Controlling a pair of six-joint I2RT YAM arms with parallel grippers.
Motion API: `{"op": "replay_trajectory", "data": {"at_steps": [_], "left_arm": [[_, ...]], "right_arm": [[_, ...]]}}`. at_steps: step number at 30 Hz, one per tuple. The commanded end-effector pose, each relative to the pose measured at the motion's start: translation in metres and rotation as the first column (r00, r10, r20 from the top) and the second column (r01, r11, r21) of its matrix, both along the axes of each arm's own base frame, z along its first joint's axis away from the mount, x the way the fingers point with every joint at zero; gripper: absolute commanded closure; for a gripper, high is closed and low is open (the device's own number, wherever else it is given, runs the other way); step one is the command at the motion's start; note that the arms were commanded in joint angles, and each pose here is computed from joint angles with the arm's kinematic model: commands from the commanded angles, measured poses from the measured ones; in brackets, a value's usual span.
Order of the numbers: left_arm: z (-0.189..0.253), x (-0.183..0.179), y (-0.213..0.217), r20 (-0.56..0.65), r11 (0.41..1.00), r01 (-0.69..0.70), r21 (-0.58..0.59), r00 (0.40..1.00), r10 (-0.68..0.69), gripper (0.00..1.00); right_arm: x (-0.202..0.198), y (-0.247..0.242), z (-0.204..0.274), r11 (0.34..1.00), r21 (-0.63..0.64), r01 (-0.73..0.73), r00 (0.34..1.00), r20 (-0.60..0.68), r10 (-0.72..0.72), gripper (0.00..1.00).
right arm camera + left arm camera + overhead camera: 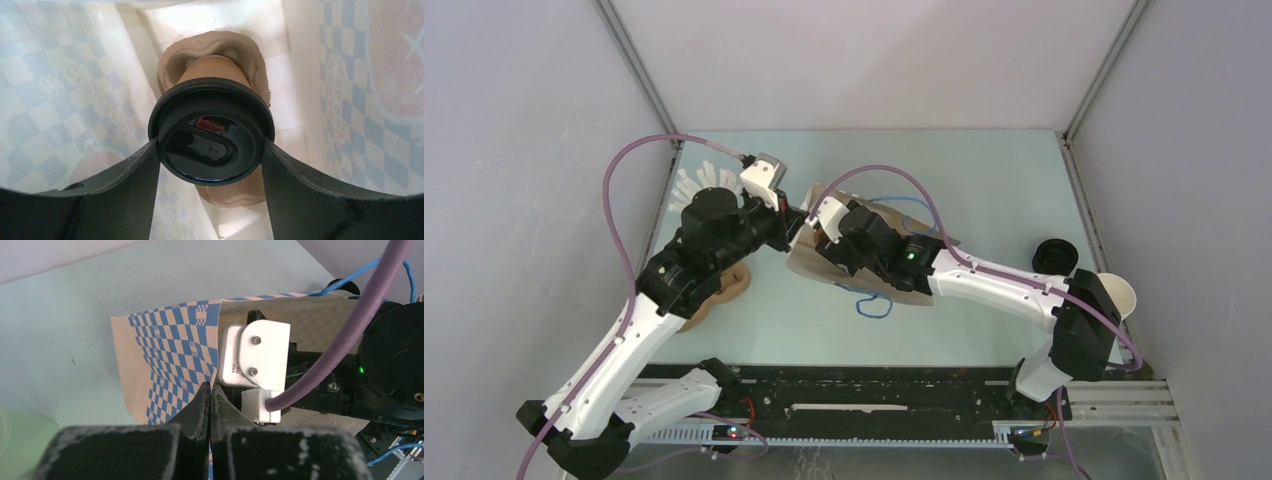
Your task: Pack the takeout coffee
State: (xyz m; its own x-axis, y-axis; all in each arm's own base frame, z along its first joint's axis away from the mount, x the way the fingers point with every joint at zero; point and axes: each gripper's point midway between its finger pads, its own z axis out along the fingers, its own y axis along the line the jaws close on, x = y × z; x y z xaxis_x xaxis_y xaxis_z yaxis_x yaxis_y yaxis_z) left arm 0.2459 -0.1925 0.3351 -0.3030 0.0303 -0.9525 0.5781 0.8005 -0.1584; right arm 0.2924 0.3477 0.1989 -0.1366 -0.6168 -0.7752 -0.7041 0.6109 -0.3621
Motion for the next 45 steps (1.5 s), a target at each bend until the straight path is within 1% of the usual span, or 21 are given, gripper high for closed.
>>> {"op": "replay_trajectory", "data": {"at_steps": [1, 5, 9, 14, 19, 26, 29, 32, 34, 38, 42, 45], "left_arm": [[0.015, -0.003, 0.001, 0.067, 1.0, 0.015, -0.019, 0.998, -0.014, 1.0], [0.014, -0.003, 0.002, 0.066, 1.0, 0.01, -0.017, 0.998, -0.009, 1.0], [0.014, -0.004, 0.002, 0.069, 1.0, 0.012, -0.017, 0.998, -0.011, 1.0], [0.014, -0.006, 0.002, 0.064, 1.0, 0.016, -0.019, 0.998, -0.015, 1.0], [0.015, -0.008, 0.001, 0.032, 0.999, 0.013, -0.042, 0.999, -0.012, 1.0], [0.001, -0.009, 0.0, -0.104, 0.997, -0.036, -0.063, 0.994, 0.029, 1.0], [-0.001, -0.01, 0.004, -0.136, 0.995, -0.072, -0.069, 0.989, 0.062, 1.0], [-0.005, -0.011, 0.007, -0.168, 0.992, -0.103, -0.073, 0.982, 0.09, 1.0], [-0.008, -0.008, 0.014, -0.192, 0.987, -0.154, -0.055, 0.971, 0.141, 1.0], [-0.025, -0.006, 0.028, -0.268, 0.972, -0.232, 0.04, 0.935, 0.234, 1.0], [-0.034, -0.006, 0.039, -0.305, 0.953, -0.277, 0.121, 0.903, 0.301, 0.99], [-0.036, -0.006, 0.049, -0.301, 0.936, -0.313, 0.159, 0.888, 0.348, 0.94]], "right_arm": [[-0.001, -0.011, 0.004, 0.999, 0.009, 0.034, 0.999, 0.001, -0.034, 0.89], [0.001, -0.015, 0.007, 0.998, 0.004, 0.057, 0.998, 0.02, -0.057, 0.89], [0.002, -0.011, 0.007, 0.998, 0.018, 0.052, 0.999, 0.014, -0.053, 0.89], [0.01, -0.005, 0.001, 0.999, 0.006, 0.052, 0.998, 0.041, -0.052, 0.89], [0.01, -0.004, -0.007, 0.999, -0.022, 0.033, 0.999, 0.023, -0.033, 0.89], [-0.007, -0.005, -0.028, 0.995, -0.084, -0.045, 0.995, -0.094, 0.037, 0.89], [-0.013, -0.002, -0.031, 0.992, -0.095, -0.087, 0.989, -0.129, 0.074, 0.89], [-0.019, 0.003, -0.04, 0.982, -0.104, -0.155, 0.972, -0.192, 0.133, 0.88], [-0.024, 0.007, -0.05, 0.97, -0.111, -0.215, 0.95, -0.256, 0.181, 0.88], [-0.022, 0.011, -0.066, 0.952, -0.16, -0.262, 0.918, -0.347, 0.195, 0.87], [-0.026, 0.021, -0.075, 0.936, -0.147, -0.319, 0.879, -0.417, 0.234, 0.87], [-0.027, 0.024, -0.084, 0.926, -0.154, -0.345, 0.856, -0.456, 0.243, 0.86]]}}
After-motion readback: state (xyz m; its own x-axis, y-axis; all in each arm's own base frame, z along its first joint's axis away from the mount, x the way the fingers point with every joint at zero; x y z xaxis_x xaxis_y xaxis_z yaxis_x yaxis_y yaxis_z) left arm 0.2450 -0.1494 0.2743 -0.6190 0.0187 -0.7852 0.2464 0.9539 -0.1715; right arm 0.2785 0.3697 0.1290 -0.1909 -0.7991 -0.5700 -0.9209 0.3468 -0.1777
